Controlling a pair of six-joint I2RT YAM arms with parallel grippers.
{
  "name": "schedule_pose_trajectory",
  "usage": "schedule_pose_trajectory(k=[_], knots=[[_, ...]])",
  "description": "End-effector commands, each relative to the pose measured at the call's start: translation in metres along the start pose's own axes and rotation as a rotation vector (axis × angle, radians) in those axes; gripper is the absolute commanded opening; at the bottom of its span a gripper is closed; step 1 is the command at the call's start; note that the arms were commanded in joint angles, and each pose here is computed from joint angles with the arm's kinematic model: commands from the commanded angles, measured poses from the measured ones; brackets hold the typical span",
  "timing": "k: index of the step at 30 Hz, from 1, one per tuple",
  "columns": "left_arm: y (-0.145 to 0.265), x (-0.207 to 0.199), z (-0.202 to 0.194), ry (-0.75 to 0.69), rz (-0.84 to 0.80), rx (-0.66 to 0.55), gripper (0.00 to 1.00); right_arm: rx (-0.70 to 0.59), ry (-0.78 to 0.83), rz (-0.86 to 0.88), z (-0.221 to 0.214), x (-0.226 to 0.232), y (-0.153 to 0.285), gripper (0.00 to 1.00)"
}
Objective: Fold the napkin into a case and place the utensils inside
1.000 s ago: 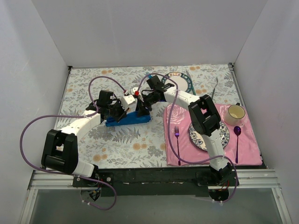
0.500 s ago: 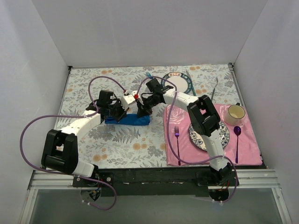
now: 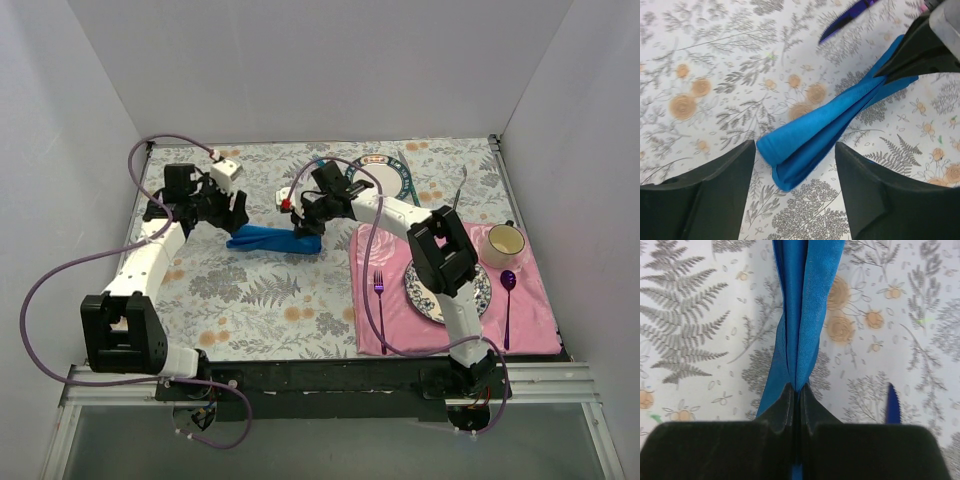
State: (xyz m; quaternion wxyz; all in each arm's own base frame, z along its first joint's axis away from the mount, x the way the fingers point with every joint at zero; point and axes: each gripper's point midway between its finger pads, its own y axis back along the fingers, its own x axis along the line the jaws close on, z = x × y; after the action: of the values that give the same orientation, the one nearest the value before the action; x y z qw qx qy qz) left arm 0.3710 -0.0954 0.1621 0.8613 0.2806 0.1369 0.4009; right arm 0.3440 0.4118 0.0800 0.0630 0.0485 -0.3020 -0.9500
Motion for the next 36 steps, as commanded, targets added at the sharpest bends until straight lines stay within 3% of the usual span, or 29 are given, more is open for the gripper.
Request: schedule_pose_trajectory(k=[1, 12, 21, 24, 27, 30, 31, 33, 34, 36], knots=[[0.037, 0.011, 0.024, 0.099, 0.059, -0.061, 0.67, -0.002, 0.183, -0.189, 0.036, -0.028, 0.021, 0.01], [0.057, 0.051, -0.012, 0.315, 0.174, -0.019, 0.73, 0.127, 0.512, -0.415, 0.033, 0.004, 0.015, 0.01], [0.055, 0.048, -0.025, 0.341, 0.174, 0.008, 0.74, 0.176, 0.668, -0.389, 0.014, 0.053, 0.001, 0.02], [0.055, 0.047, -0.029, 0.345, 0.175, 0.017, 0.74, 0.178, 0.696, -0.371, 0.012, 0.064, -0.004, 0.12], [0.056, 0.043, -0.029, 0.347, 0.164, 0.02, 0.74, 0.176, 0.697, -0.347, 0.008, 0.075, -0.006, 0.33], [0.056, 0.035, -0.03, 0.345, 0.12, 0.027, 0.75, 0.166, 0.7, -0.309, 0.009, 0.087, -0.007, 0.43], [0.056, 0.032, -0.03, 0.346, 0.1, 0.03, 0.75, 0.157, 0.695, -0.304, 0.012, 0.089, -0.006, 0.52], [0.054, 0.016, -0.03, 0.338, 0.002, 0.04, 0.73, 0.129, 0.693, -0.282, 0.019, 0.097, -0.004, 0.59], [0.054, 0.011, -0.03, 0.338, -0.03, 0.042, 0.73, 0.115, 0.678, -0.274, 0.023, 0.099, -0.002, 0.66], [0.051, -0.002, -0.036, 0.353, -0.119, 0.073, 0.66, 0.08, 0.661, -0.239, 0.037, 0.108, 0.004, 0.73]])
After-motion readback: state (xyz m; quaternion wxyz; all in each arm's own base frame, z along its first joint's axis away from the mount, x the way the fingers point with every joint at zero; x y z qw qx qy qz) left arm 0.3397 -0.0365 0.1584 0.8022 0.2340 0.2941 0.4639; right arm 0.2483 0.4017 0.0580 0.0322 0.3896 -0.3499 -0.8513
